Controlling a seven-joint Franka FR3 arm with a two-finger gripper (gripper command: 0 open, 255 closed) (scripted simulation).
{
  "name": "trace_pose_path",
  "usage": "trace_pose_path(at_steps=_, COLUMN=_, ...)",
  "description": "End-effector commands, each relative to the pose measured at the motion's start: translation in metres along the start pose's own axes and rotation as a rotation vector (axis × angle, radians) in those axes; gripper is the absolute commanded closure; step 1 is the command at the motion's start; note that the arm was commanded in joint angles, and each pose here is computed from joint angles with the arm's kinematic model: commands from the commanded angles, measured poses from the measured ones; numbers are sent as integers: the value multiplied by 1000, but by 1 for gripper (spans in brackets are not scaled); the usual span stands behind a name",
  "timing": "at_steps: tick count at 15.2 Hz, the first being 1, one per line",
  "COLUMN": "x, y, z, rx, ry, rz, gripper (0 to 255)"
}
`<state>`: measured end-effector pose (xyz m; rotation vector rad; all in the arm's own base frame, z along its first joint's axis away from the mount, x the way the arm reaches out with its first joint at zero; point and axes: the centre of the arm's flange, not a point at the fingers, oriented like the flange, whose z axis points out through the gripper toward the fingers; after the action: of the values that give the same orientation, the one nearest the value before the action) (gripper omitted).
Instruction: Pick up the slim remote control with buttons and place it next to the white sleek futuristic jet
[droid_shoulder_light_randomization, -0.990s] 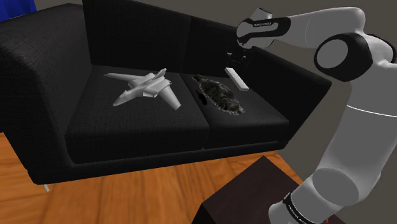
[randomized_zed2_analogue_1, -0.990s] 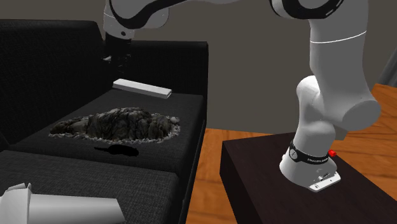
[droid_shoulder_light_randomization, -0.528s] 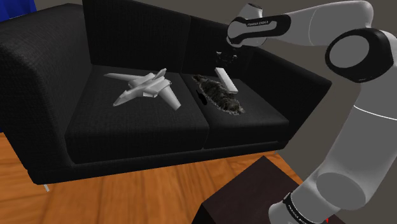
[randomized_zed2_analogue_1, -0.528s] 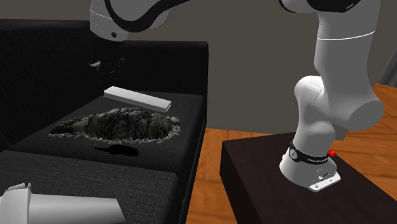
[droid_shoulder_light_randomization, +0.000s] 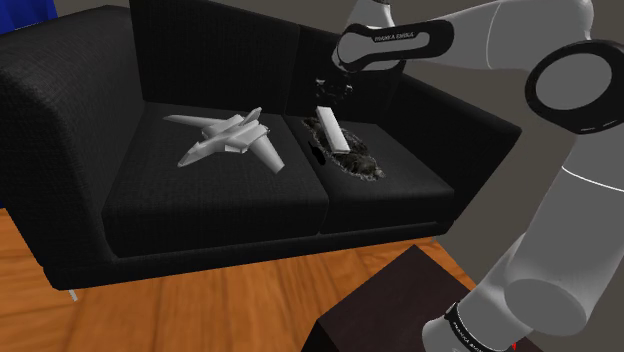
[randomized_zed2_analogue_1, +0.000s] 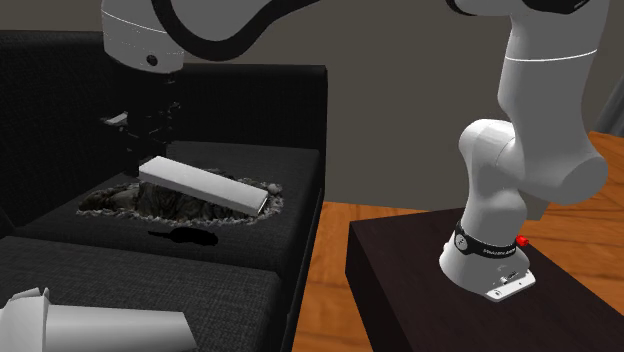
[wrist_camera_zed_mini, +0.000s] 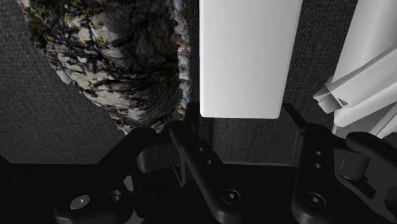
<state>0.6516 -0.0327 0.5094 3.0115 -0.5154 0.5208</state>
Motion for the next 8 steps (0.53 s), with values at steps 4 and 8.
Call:
trace_pose_path(at_steps=4, x=-20, y=-70, z=-5, rx=0, ry=0, rz=2, gripper=255)
trace_pose_path(at_steps=8, x=-27, y=-70, z=15, rx=0, ry=0, rz=2, gripper=255)
